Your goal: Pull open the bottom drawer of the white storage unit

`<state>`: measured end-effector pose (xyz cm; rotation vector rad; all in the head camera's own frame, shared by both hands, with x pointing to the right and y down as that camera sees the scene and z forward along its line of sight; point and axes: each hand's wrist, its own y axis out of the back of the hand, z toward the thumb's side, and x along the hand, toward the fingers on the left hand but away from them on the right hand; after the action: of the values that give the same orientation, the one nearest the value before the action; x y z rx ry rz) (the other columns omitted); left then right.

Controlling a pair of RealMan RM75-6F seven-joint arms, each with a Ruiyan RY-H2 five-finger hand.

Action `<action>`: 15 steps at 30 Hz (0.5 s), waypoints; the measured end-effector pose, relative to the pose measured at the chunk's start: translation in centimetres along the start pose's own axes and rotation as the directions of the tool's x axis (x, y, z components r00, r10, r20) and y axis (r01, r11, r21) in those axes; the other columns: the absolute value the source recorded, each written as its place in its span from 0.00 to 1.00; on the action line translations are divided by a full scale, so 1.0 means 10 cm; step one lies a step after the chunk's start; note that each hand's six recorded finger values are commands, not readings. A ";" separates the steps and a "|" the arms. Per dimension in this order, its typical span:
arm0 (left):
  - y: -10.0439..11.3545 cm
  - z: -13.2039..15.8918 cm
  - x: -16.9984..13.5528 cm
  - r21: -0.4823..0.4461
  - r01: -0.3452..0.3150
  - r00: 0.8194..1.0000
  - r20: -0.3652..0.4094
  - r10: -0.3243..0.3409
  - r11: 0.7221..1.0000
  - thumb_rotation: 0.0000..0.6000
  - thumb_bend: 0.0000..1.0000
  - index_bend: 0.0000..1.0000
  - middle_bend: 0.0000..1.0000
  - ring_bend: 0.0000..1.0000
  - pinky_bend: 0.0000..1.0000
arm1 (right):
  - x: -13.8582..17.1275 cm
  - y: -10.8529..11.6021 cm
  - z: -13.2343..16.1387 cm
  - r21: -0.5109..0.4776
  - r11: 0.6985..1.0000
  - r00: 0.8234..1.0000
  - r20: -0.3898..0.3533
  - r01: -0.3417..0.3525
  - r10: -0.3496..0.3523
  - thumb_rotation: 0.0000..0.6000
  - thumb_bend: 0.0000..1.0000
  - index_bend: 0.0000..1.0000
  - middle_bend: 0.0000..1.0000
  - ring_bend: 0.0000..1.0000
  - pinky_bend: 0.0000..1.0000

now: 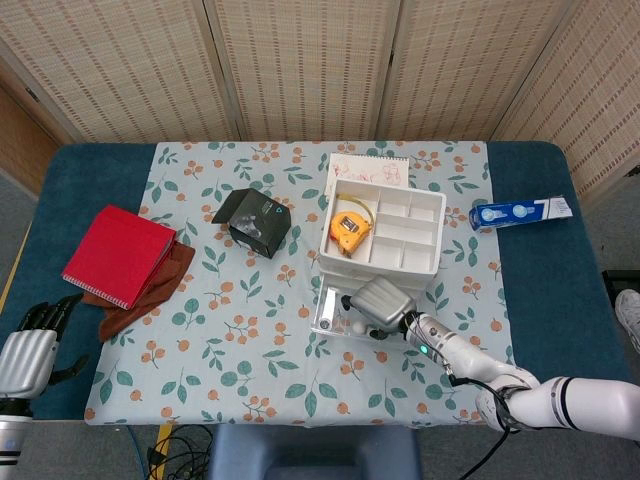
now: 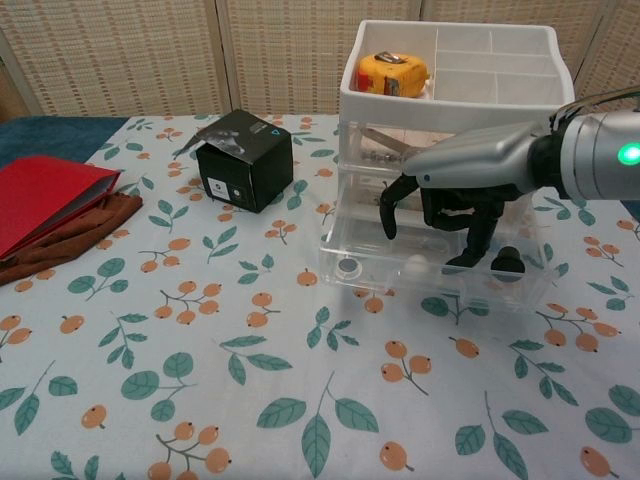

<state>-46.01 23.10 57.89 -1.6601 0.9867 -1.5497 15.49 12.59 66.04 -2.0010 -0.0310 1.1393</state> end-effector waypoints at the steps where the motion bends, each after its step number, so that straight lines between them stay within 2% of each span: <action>1: 0.00 0.00 0.00 0.000 0.001 1.000 -0.001 -0.001 1.000 1.00 0.22 0.09 0.15 0.18 0.12 | -0.01 0.00 0.00 0.000 1.000 1.000 0.000 0.000 0.000 1.00 0.21 0.34 0.89 1.00 1.00; 15: 0.00 -0.01 0.01 0.003 0.004 1.000 -0.004 -0.004 1.000 1.00 0.22 0.09 0.15 0.18 0.12 | -0.08 0.00 0.04 -0.016 0.999 1.000 -0.007 0.029 -0.029 1.00 0.21 0.36 0.89 1.00 1.00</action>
<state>-46.12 23.06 57.97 -1.6586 0.9833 -1.5562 14.71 12.53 66.46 -2.0119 -0.0650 1.1167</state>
